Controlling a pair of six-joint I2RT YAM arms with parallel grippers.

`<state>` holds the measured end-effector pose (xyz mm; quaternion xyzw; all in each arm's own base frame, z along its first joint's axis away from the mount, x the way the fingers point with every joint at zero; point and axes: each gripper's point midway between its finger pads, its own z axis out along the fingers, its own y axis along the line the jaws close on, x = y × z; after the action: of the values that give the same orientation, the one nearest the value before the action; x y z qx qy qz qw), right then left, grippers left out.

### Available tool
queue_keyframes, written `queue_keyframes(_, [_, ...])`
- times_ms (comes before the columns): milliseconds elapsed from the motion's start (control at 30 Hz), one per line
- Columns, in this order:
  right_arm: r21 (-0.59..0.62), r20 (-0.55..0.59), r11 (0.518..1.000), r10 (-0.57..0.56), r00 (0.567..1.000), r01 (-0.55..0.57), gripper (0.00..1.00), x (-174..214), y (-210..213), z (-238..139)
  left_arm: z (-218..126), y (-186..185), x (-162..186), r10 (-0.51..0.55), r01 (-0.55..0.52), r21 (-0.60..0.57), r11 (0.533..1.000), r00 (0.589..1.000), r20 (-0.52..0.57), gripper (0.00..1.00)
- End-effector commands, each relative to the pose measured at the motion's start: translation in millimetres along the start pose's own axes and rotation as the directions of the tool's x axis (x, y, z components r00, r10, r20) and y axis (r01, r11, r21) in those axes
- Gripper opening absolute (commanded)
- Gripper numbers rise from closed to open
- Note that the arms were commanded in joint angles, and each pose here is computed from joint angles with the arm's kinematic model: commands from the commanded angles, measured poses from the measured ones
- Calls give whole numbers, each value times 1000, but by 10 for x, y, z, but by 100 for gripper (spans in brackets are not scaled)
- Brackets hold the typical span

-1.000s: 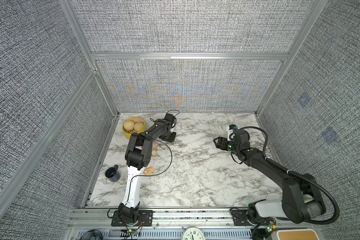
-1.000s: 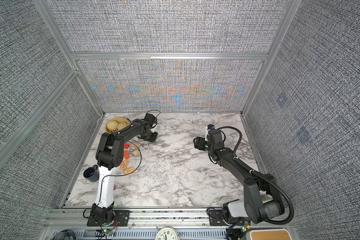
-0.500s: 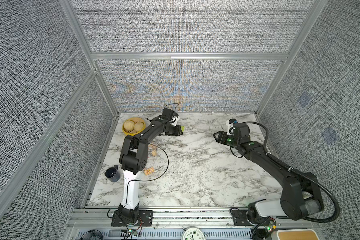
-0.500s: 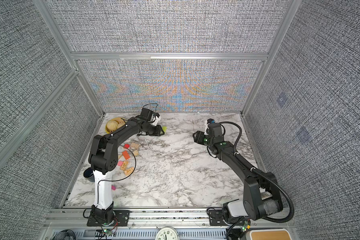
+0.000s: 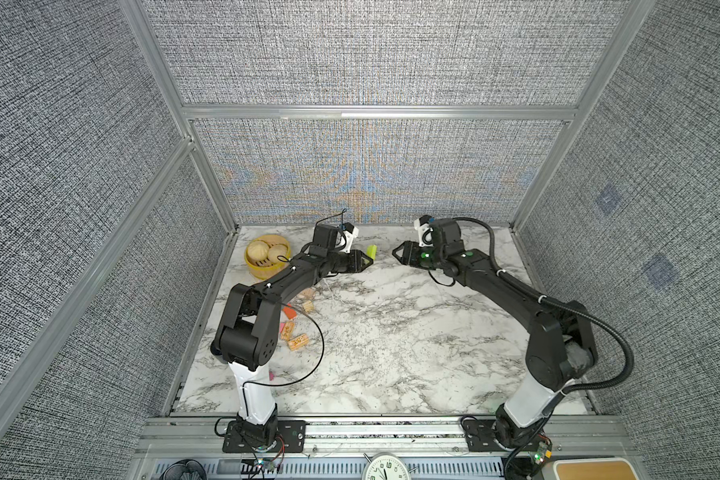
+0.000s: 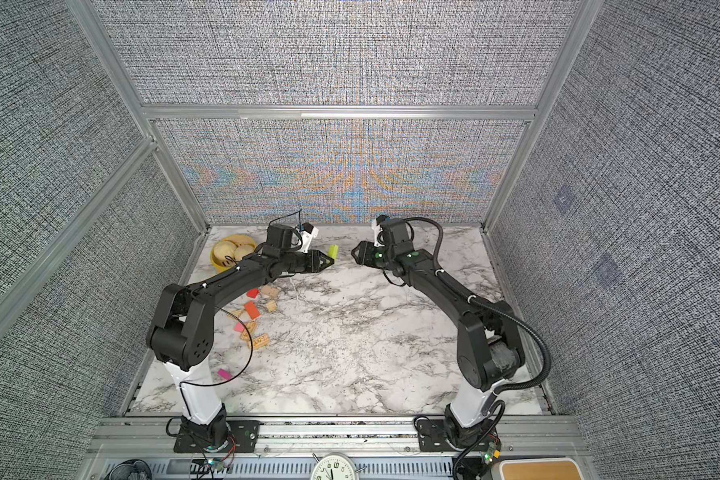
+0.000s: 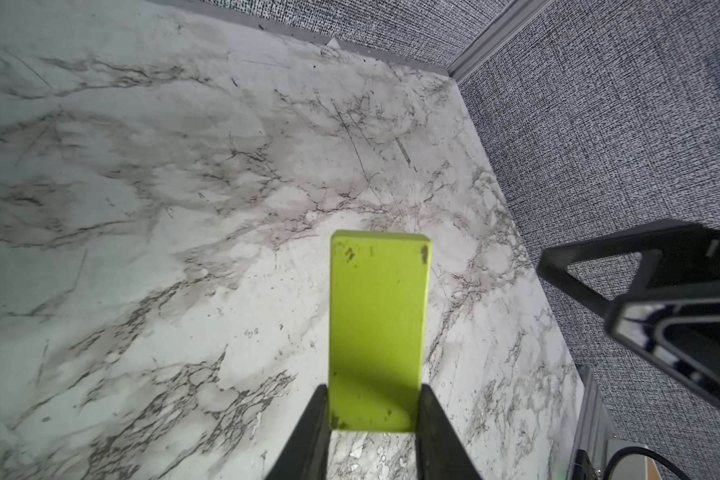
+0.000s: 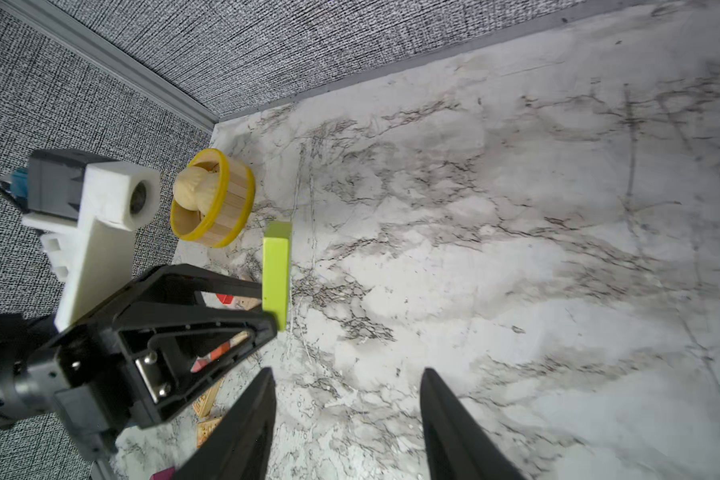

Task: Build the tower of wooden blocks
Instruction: 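Pass the lime-green block from the left gripper to the right gripper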

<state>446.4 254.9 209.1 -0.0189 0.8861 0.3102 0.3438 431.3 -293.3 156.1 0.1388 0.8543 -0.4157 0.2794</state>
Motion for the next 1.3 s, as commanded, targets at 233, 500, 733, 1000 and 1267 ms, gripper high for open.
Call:
queue_keyframes(233, [19, -50, 999, -48, 998, 49, 50, 33, 251, 330, -39, -214, -60, 23, -29, 119, 993, 999, 48, 24])
queue_keyframes(500, [15, -74, 999, -50, 996, 51, 43, 93, 311, 499, -59, -278, -48, 25, -33, 155, 987, 998, 54, 24])
queue_keyframes(733, [12, -80, 999, -51, 995, 52, 36, 103, 350, 554, -68, -304, -55, 24, -34, 168, 985, 998, 61, 24])
queue_keyframes(1000, [18, -87, 999, -41, 995, 43, 15, 134, 341, 593, -65, -305, -61, 14, -26, 174, 984, 998, 69, 23])
queue_keyframes(1267, [59, -101, 994, -85, 991, 92, 2, 78, 290, 440, -88, -179, -27, 32, -39, 92, 995, 996, 78, 99])
